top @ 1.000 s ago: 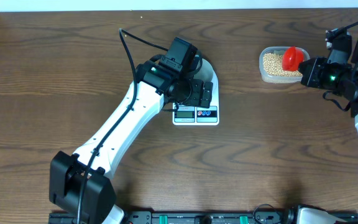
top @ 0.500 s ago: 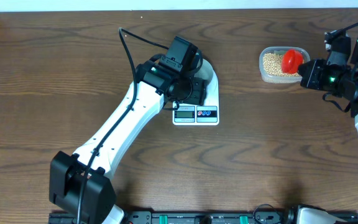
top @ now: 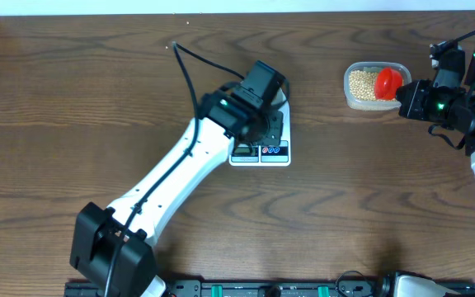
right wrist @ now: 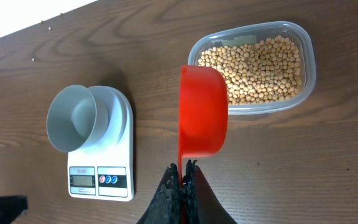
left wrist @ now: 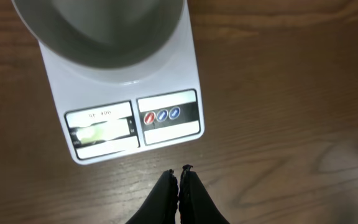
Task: Scoop item into bowl and weigh 50g on scale
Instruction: 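Lower the left gripper tip toward the scale's button panel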
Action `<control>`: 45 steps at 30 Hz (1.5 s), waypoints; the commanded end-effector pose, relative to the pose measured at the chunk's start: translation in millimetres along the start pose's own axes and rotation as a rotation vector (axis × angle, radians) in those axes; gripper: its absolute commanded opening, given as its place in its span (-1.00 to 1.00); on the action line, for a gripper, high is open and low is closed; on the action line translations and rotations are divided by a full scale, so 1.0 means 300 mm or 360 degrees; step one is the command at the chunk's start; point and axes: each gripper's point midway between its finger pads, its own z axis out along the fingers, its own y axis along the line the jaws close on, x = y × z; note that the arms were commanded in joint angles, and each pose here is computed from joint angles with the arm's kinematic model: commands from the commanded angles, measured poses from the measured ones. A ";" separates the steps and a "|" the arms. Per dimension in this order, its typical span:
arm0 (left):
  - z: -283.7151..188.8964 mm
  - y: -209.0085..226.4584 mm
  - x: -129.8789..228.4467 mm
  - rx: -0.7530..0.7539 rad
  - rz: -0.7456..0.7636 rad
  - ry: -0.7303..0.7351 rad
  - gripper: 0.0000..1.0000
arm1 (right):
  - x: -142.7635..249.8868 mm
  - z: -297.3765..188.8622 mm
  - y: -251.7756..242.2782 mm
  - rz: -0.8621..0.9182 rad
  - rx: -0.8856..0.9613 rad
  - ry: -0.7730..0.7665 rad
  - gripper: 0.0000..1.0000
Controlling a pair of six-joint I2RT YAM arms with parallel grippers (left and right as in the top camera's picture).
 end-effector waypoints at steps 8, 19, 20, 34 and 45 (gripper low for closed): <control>0.100 0.008 0.101 -0.0124 -0.0092 0.0034 -0.85 | -0.022 -0.011 -0.007 -0.0029 0.0032 -0.0027 -0.98; 0.169 0.027 0.143 -0.0120 -0.0080 0.0036 -0.86 | -0.018 -0.011 -0.007 -0.0027 0.0033 -0.0020 -0.98; 0.175 0.030 0.148 -0.0122 -0.0079 0.0038 -0.86 | -0.017 -0.011 -0.007 -0.0028 0.0033 -0.0018 -0.98; 0.242 0.048 0.164 -0.0103 -0.0035 -0.0011 -0.86 | -0.015 -0.011 -0.008 -0.0049 0.0033 -0.0015 -0.98; 0.254 0.068 0.125 -0.0160 0.0022 -0.0117 -0.86 | -0.013 -0.011 -0.008 -0.0048 0.0034 -0.0011 -0.98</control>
